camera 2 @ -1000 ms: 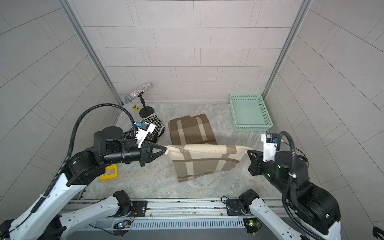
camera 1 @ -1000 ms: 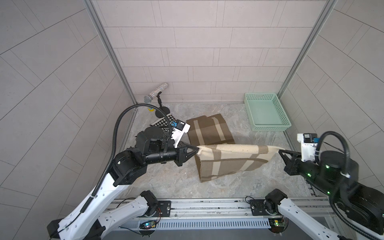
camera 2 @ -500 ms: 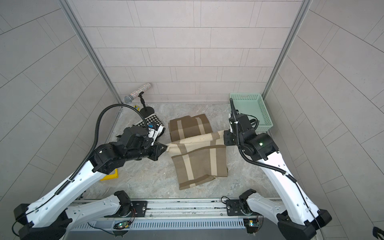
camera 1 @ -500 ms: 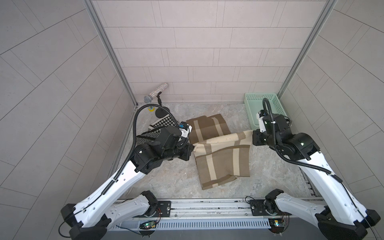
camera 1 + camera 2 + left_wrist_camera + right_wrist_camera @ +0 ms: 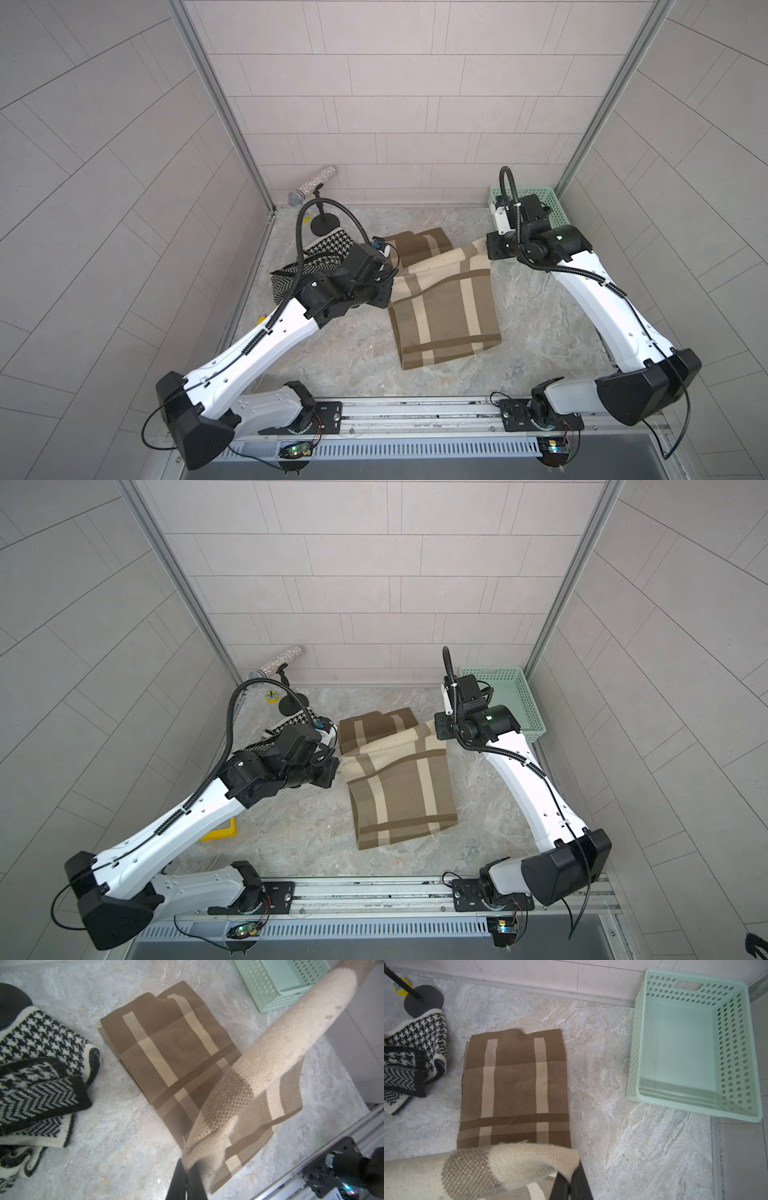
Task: Roll up the scarf and place it into the basket
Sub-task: Fold the scarf at the center of the board, then adjust the scarf at the center of the board, then roll the scarf at the center of the board.
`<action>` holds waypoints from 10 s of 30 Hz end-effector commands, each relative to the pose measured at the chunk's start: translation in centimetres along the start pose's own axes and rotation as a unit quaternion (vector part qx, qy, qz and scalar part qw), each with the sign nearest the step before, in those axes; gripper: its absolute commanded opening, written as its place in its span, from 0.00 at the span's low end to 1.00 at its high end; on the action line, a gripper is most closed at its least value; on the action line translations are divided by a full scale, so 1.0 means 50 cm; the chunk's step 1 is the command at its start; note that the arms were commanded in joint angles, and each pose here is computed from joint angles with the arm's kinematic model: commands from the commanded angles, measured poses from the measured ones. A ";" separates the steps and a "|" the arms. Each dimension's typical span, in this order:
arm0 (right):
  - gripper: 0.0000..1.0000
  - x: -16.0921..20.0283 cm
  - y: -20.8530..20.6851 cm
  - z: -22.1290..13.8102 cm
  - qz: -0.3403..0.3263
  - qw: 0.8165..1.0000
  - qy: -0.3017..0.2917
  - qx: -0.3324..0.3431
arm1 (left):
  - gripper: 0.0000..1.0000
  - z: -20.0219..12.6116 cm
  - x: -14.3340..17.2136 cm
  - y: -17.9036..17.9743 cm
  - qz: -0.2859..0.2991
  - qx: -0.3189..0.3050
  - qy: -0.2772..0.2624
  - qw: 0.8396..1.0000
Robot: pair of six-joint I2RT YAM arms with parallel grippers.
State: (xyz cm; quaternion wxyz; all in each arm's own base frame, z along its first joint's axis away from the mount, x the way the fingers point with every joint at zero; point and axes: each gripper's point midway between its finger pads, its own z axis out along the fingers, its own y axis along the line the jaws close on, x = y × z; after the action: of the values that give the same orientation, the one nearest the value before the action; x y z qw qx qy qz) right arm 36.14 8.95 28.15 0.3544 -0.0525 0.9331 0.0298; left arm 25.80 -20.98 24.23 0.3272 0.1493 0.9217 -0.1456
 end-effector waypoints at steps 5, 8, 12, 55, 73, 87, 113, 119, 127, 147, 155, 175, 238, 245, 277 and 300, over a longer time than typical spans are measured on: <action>0.00 -0.060 0.006 0.049 -0.005 1.000 -0.010 -0.020 | 0.00 0.034 -0.042 0.057 0.003 -0.055 0.014 0.998; 0.00 -0.072 0.014 0.083 -0.007 1.000 0.000 -0.024 | 0.00 0.058 -0.050 0.075 -0.011 -0.053 0.025 0.998; 0.00 -0.083 0.016 0.134 -0.007 1.000 0.014 -0.023 | 0.00 0.092 -0.072 0.101 -0.014 -0.050 0.035 0.998; 0.26 -0.113 0.025 0.540 0.036 0.998 0.042 0.008 | 0.14 0.470 -0.121 0.341 -0.004 -0.153 0.114 0.982; 0.37 0.008 -0.003 0.409 0.064 0.985 0.159 0.029 | 0.52 0.362 -0.094 0.269 -0.141 -0.089 0.068 0.984; 0.43 0.347 -0.030 0.233 0.100 0.972 0.209 0.033 | 0.38 0.480 0.049 0.184 -0.176 -0.003 0.140 0.974; 0.40 0.488 0.193 0.273 0.020 0.976 0.214 -0.026 | 0.35 0.493 -0.270 0.264 -0.151 -0.036 0.024 0.988; 0.41 0.519 0.255 0.262 -0.028 0.972 0.230 -0.038 | 0.54 0.336 -0.262 0.285 -0.161 -0.065 -0.023 0.984; 0.52 0.429 0.256 0.154 -0.160 0.977 0.144 0.007 | 1.00 0.168 -0.144 0.309 -0.213 -0.113 -0.101 0.965; 0.60 0.441 0.396 0.222 -0.448 0.887 0.090 0.071 | 1.00 -0.112 -0.039 0.458 -0.286 -0.295 -0.238 0.880; 0.60 0.464 0.407 0.263 -0.472 0.873 0.094 0.077 | 1.00 -0.102 -0.036 0.461 -0.288 -0.294 -0.236 0.880; 0.00 0.376 0.413 0.272 -0.286 0.942 0.154 -0.085 | 0.87 0.011 -0.035 0.432 -0.272 -0.235 -0.153 0.920; 0.02 0.387 0.406 0.237 0.069 0.859 0.368 -0.349 | 0.09 0.319 0.147 0.064 -0.144 0.006 0.108 0.984; 0.09 0.375 0.394 0.254 0.071 0.866 0.361 -0.339 | 0.06 0.384 0.149 0.081 -0.167 0.004 0.133 0.977; 0.29 0.425 0.221 0.220 -0.003 0.951 0.259 -0.168 | 0.06 0.415 0.170 0.130 -0.196 -0.030 0.161 0.967; 0.47 0.326 0.202 0.097 -0.206 0.975 0.077 -0.020 | 0.05 0.416 0.160 0.133 -0.198 -0.031 0.160 0.966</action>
State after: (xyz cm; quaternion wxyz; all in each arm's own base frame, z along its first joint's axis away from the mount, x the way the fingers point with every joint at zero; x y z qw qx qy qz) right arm 26.57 18.44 12.67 0.2399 -0.2128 0.9468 0.0271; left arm 34.04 -21.68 2.59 0.1545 -0.0199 0.9742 -0.1632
